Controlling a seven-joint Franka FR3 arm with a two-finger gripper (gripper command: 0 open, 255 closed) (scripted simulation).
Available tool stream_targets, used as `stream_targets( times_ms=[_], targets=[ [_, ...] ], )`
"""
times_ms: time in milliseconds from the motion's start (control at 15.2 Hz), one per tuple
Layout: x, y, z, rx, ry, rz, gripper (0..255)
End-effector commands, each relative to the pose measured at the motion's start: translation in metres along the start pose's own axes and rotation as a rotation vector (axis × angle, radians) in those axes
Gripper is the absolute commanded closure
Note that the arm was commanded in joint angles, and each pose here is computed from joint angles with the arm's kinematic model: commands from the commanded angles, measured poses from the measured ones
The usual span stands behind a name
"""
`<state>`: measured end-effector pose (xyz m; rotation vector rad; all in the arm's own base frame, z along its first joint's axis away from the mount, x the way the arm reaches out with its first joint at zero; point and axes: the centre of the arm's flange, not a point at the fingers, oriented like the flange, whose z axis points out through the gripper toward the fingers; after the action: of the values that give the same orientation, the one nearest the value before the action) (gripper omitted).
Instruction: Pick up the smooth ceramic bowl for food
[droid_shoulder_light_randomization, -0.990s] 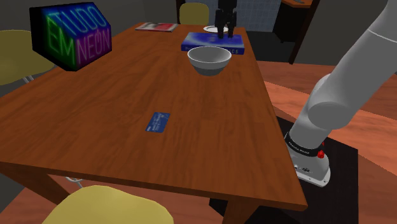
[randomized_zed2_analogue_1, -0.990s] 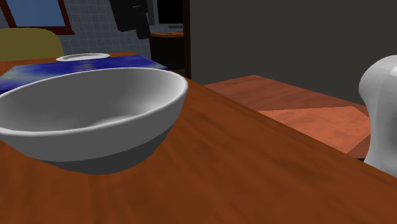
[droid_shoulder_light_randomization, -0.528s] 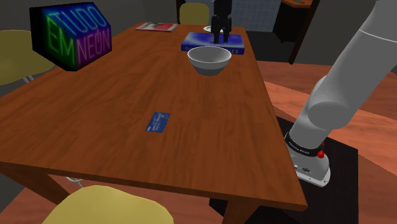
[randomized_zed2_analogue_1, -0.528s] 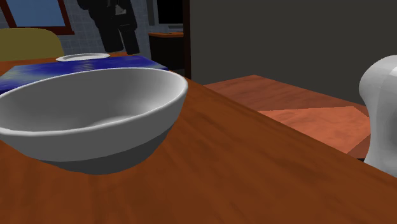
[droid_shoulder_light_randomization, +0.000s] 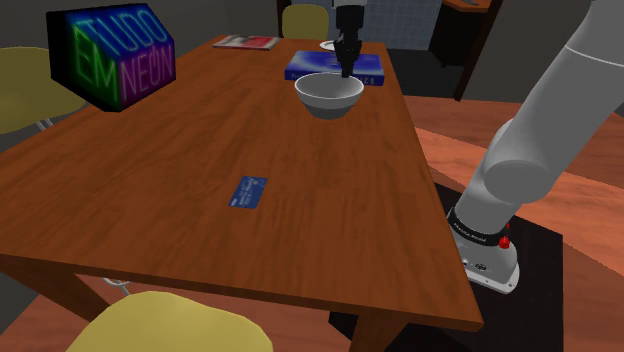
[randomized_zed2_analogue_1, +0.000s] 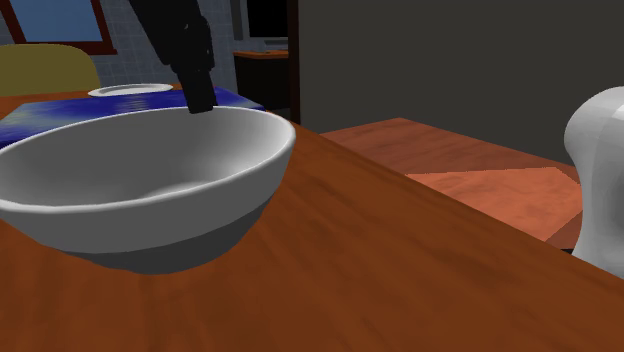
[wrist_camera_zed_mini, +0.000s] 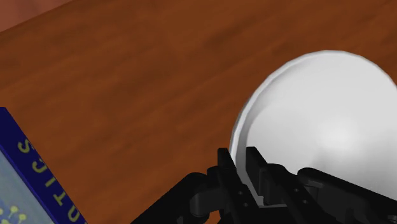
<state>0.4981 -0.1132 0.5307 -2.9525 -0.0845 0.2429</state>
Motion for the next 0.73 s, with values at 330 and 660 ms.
stream_targets(
  times_ms=[330,660],
  targets=[
    [0.000,0.000,0.000,0.000,0.000,0.000,255],
    [-0.004,-0.005,-0.026,0.000,0.000,0.000,255]
  ],
)
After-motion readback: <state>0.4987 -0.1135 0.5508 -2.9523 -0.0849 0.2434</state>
